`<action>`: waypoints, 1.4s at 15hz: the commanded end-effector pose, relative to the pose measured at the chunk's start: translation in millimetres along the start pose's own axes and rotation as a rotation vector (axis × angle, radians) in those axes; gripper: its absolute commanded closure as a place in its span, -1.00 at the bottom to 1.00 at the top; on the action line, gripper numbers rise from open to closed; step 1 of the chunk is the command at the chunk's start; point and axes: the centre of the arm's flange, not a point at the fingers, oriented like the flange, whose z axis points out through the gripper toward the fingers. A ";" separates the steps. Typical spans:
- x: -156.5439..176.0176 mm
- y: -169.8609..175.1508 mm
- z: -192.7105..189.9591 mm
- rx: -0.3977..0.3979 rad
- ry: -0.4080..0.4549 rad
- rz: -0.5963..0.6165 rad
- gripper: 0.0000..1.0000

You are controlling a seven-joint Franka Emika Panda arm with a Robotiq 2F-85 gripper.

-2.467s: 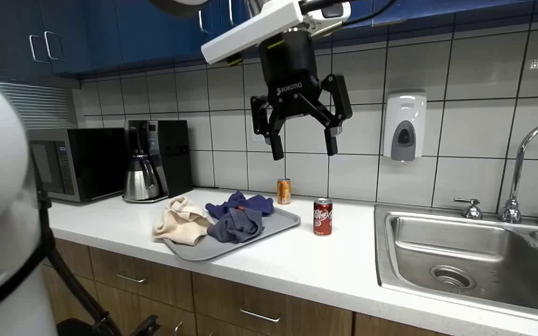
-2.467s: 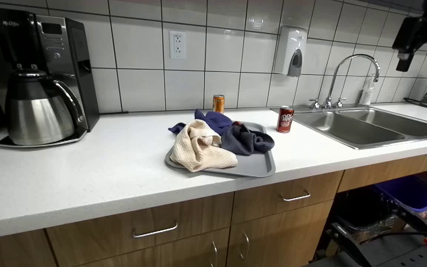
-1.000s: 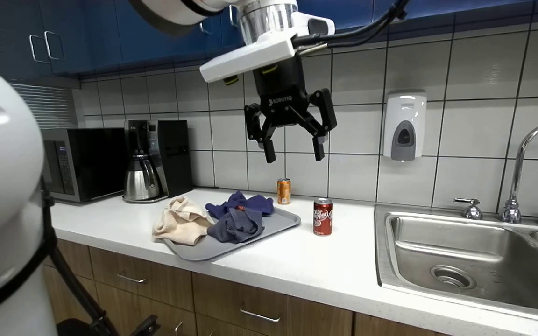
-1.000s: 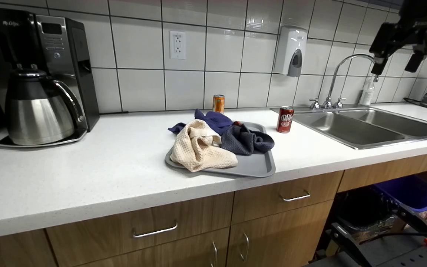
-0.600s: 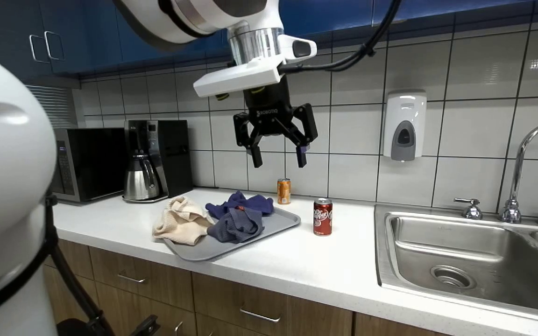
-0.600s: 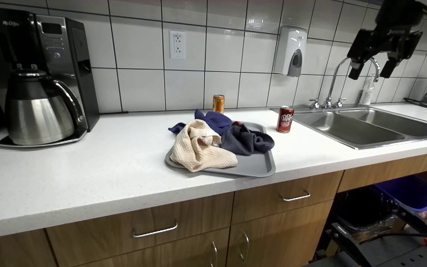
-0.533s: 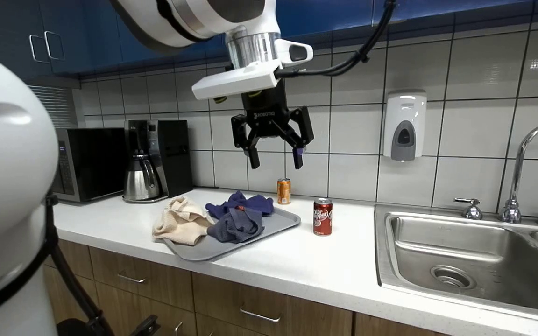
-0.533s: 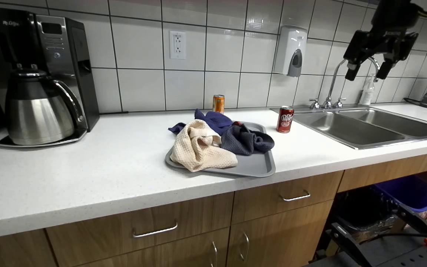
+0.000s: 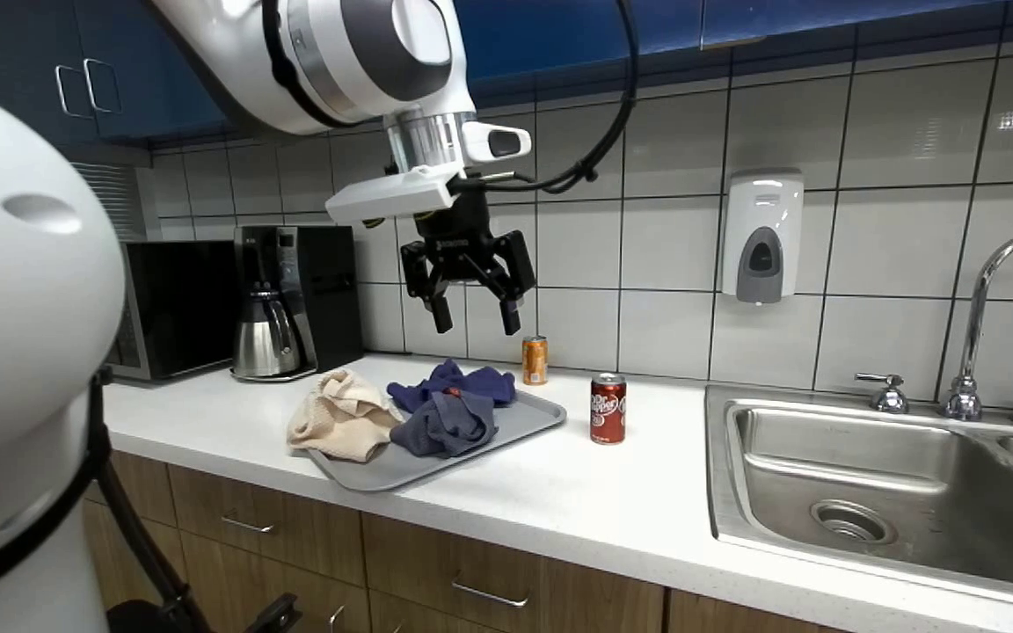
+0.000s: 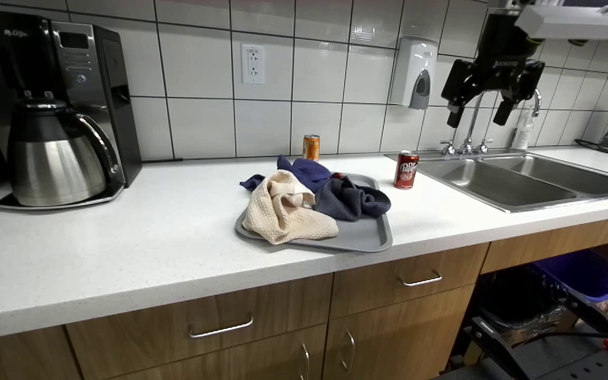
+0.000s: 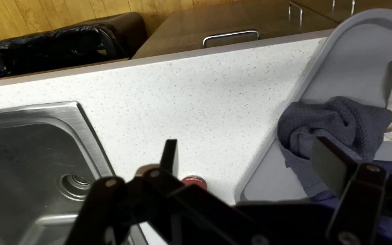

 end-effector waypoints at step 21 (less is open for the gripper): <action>95.0 -113.4 96.0 0.021 0.011 0.049 -1.00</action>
